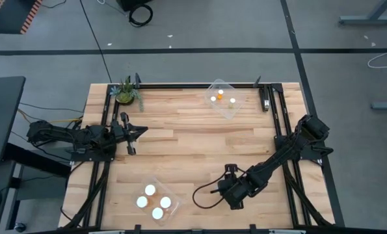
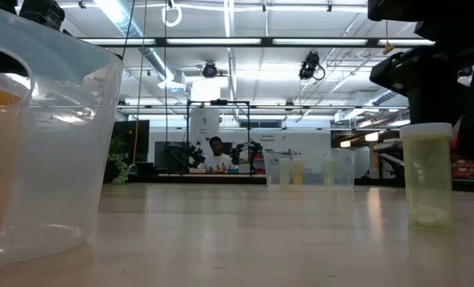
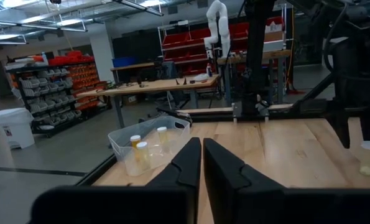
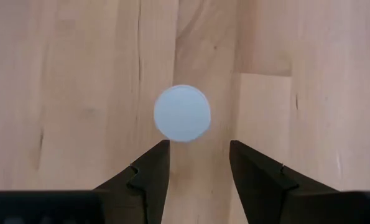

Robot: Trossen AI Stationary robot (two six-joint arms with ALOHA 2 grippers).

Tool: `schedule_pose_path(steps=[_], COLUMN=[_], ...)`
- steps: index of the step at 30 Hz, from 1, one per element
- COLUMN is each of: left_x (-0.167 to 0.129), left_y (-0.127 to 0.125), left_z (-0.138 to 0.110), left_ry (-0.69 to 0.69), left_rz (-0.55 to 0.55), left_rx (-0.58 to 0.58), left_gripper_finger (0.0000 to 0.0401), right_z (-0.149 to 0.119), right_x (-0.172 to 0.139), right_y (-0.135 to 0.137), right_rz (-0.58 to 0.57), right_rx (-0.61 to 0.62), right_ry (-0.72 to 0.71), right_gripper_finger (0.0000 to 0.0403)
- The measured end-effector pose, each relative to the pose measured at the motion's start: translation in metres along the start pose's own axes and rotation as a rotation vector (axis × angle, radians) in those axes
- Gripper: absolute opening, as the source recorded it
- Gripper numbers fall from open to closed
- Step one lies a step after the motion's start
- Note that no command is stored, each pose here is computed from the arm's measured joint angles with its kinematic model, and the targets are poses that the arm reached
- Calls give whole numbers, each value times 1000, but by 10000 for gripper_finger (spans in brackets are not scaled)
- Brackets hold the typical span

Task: Pick and place medicine bottles into bin by pill shape (circle, oval)
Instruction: Put the yellow tablet bottle into the top transparent bin

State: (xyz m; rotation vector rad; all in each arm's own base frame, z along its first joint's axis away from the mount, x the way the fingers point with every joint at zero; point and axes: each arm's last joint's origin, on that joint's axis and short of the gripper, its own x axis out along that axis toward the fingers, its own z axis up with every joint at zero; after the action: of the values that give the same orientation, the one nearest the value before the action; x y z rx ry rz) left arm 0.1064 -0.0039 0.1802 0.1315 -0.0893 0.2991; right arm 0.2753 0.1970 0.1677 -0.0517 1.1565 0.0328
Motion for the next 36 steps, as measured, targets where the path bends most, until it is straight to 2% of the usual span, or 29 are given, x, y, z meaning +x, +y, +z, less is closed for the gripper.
schedule_pose_path(steps=[7,18,26,31,36], left_x=[0,0,0,0,0], left_y=[0,0,0,0,0], left_z=[0,0,0,0,0], left_ry=[0,0,0,0,0], left_rz=[0,0,0,0,0], left_rx=[0,0,0,0,0], left_gripper_finger=[28,29,26,34,33], right_z=[0,1,3,17,35], right_x=[-1,-1,5,21,21], right_y=[0,1,4,18,27], right_rz=[-16,2,5,-32,-56], right_rx=[4,20,37,-45,-88], right_ry=[17,12,32,139,183], right_gripper_finger=[176,228,234,234,234])
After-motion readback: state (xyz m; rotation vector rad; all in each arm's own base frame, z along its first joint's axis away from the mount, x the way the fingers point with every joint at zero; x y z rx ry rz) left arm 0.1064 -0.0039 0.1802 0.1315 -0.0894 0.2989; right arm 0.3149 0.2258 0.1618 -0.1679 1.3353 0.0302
